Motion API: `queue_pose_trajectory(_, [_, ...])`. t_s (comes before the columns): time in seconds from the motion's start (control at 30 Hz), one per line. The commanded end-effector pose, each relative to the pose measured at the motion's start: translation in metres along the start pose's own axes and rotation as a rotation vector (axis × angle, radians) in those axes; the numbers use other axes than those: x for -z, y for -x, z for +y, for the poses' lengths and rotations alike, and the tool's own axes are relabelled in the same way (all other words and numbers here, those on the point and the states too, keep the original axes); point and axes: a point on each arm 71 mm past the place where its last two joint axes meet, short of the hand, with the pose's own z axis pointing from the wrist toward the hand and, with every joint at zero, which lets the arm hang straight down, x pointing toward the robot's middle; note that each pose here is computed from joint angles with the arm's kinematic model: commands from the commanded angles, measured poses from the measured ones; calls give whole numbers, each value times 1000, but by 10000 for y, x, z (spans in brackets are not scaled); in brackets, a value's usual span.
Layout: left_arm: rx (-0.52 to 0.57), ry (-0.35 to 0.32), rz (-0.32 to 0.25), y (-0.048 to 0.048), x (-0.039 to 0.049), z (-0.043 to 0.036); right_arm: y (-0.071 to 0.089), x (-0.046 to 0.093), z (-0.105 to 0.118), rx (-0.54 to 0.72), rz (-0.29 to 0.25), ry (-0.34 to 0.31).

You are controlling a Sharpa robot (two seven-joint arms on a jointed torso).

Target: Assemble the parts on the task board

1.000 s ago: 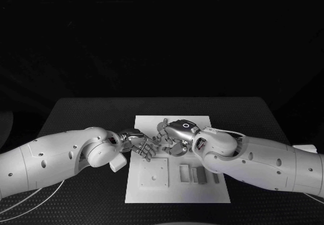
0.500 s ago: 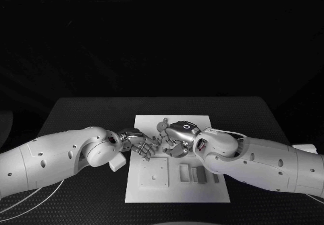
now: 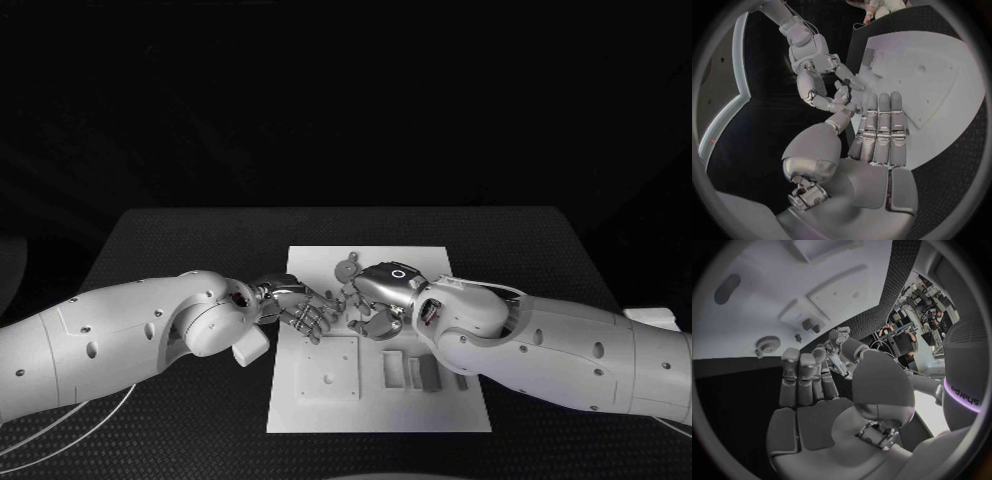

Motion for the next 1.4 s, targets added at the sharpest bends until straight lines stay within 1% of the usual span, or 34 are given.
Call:
queue_pose_trajectory(0.03, [-2, -13, -5, 5, 1, -17, -23, 8, 18, -5, 19, 13])
queue_pose_trajectory(0.27, [-12, -10, -13, 22, 8, -8, -31, 27, 10, -8, 18, 9])
queue_pose_trajectory(0.47, [-65, -12, -22, 25, 12, -10, -33, 38, -16, -6, 18, 1])
queue_pose_trajectory(0.67, [-222, -20, -45, 3, 6, -35, -35, 47, -102, 9, 11, -26])
queue_pose_trajectory(0.73, [-296, -31, -65, -1, 3, -52, -39, 52, -169, 14, 9, -42])
queue_pose_trajectory(0.8, [-384, -53, -97, -1, 3, -81, -41, 62, -240, 19, 7, -60])
queue_pose_trajectory(0.87, [-465, -77, -116, -13, 3, -110, -41, 77, -308, 22, 7, -76])
queue_pose_trajectory(1.0, [-610, -125, -134, -75, -10, -178, -13, 80, -428, 25, 0, -105])
queue_pose_trajectory(1.03, [-668, -138, -134, -110, -21, -205, 24, 71, -475, 28, -6, -116])
queue_pose_trajectory(1.07, [-668, -138, -134, -110, -21, -205, 24, 71, -475, 28, -6, -116])
queue_pose_trajectory(1.1, [-697, -142, -133, -133, -26, -218, 51, 62, -499, 32, -10, -120])
queue_pose_trajectory(1.27, [-818, -153, -116, -248, -56, -274, 159, 29, -600, 46, -21, -141])
queue_pose_trajectory(1.4, [-914, -158, -80, -376, -88, -322, 221, -2, -690, 59, -28, -162])
